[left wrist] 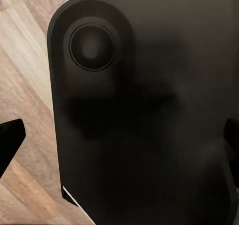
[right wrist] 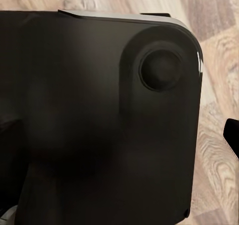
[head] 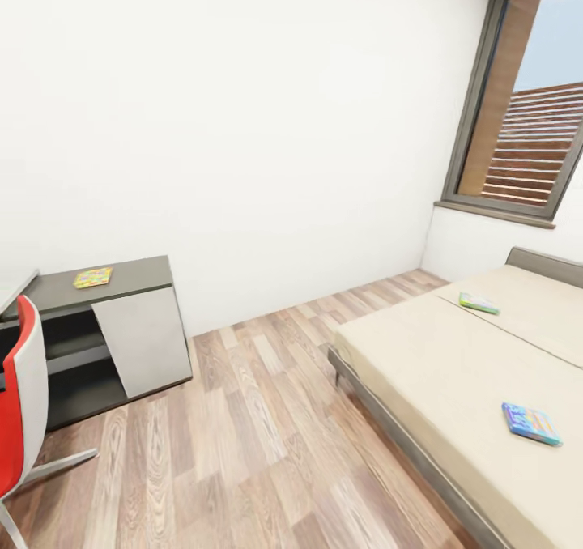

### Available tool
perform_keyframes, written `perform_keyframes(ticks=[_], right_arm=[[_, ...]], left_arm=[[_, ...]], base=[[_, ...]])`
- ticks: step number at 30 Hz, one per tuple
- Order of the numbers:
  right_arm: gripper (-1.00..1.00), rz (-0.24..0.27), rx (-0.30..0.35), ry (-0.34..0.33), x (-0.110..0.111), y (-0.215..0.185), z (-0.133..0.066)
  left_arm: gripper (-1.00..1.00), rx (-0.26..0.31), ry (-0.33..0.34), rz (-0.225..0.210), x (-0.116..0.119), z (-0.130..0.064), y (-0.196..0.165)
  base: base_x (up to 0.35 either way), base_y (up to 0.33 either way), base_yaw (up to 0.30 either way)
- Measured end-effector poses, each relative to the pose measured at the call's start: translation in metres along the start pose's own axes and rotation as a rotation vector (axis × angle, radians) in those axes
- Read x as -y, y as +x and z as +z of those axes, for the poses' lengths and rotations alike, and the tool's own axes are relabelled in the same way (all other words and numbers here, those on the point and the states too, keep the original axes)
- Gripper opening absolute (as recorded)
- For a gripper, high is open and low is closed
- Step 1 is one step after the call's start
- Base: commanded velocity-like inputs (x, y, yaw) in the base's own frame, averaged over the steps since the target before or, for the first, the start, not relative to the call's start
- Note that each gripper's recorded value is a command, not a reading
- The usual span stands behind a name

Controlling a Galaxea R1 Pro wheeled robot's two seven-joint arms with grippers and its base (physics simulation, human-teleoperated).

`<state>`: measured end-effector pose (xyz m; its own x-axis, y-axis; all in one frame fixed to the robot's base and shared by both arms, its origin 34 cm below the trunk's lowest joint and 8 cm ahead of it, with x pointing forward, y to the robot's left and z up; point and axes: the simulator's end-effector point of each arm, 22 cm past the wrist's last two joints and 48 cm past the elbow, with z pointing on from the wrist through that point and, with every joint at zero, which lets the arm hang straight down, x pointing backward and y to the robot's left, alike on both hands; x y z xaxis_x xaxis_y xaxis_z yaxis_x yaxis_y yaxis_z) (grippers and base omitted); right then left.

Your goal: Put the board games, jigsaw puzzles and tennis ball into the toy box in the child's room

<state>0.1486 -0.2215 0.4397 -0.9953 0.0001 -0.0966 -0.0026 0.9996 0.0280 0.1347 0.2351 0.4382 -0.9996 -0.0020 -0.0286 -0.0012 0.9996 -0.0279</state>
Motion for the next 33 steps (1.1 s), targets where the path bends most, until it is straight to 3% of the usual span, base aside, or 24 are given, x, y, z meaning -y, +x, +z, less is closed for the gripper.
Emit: perform_keyframes(ticks=[33], right_arm=[[1.0, 0.0, 0.0, 0.0, 0.0004, -0.0001, 0.0]], left_arm=[[1.0, 0.001, 0.003, 0.001, 0.0003, 0.0, -0.0004]], base=[[0.0, 0.0, 0.275]])
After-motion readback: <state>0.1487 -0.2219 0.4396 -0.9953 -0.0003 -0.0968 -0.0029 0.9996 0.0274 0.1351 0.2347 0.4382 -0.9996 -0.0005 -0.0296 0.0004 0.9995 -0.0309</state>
